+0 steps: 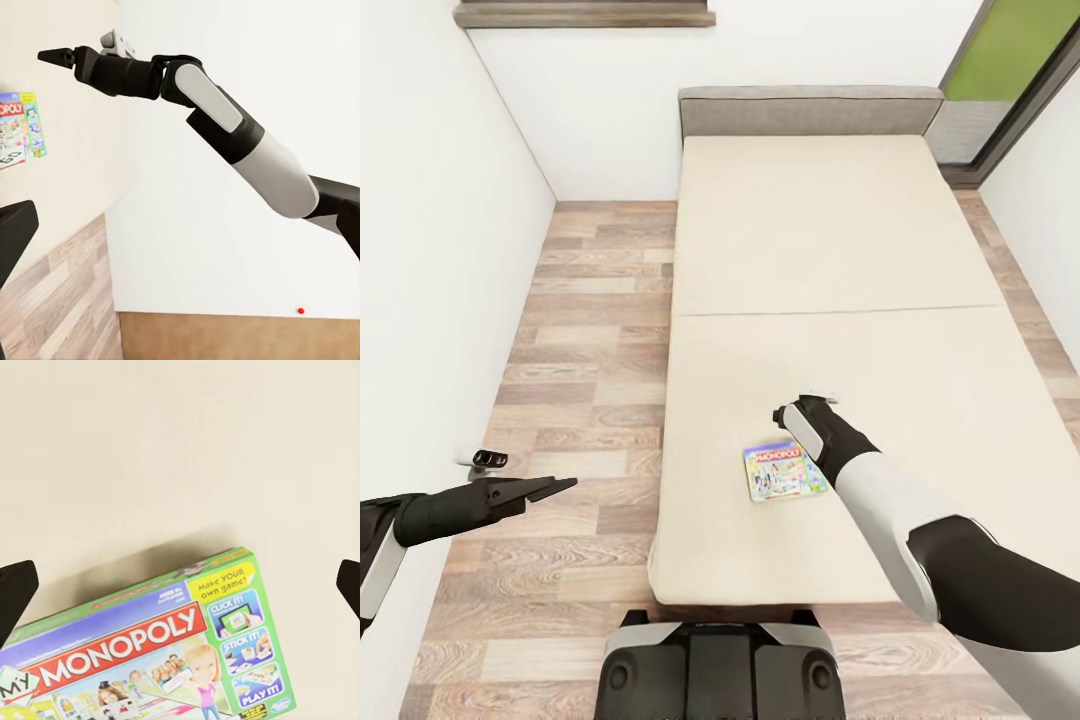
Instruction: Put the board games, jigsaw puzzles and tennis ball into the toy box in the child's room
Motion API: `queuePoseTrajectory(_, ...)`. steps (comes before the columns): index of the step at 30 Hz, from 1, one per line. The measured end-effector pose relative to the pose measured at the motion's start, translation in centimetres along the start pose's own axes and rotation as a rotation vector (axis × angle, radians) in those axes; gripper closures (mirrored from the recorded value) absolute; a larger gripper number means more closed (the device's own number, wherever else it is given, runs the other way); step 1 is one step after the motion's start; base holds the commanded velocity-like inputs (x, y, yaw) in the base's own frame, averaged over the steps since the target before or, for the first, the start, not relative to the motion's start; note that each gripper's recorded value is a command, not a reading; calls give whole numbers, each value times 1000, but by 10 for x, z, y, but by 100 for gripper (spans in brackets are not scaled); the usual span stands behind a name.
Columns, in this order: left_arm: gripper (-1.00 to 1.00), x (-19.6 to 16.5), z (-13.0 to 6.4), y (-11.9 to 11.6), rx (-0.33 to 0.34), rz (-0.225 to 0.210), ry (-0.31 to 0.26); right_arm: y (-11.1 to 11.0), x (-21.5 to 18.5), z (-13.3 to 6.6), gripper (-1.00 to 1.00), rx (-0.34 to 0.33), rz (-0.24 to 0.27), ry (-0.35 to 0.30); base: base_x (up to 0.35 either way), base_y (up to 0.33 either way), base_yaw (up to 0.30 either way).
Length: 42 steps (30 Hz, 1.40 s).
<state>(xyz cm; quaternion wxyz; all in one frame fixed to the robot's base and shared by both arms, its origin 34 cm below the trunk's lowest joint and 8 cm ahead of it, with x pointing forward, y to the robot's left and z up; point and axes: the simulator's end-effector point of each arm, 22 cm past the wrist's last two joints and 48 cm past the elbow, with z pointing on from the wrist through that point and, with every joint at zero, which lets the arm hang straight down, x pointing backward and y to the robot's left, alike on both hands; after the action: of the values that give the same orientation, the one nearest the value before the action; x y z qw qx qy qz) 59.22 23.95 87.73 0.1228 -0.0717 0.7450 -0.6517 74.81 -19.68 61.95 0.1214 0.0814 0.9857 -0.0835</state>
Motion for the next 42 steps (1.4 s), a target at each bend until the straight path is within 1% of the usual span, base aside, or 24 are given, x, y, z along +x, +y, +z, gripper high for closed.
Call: queuePoseTrajectory(42,-100,13,2,33,-20,-65,10,1,36,35,-100,8,-13,64,0,0,0)
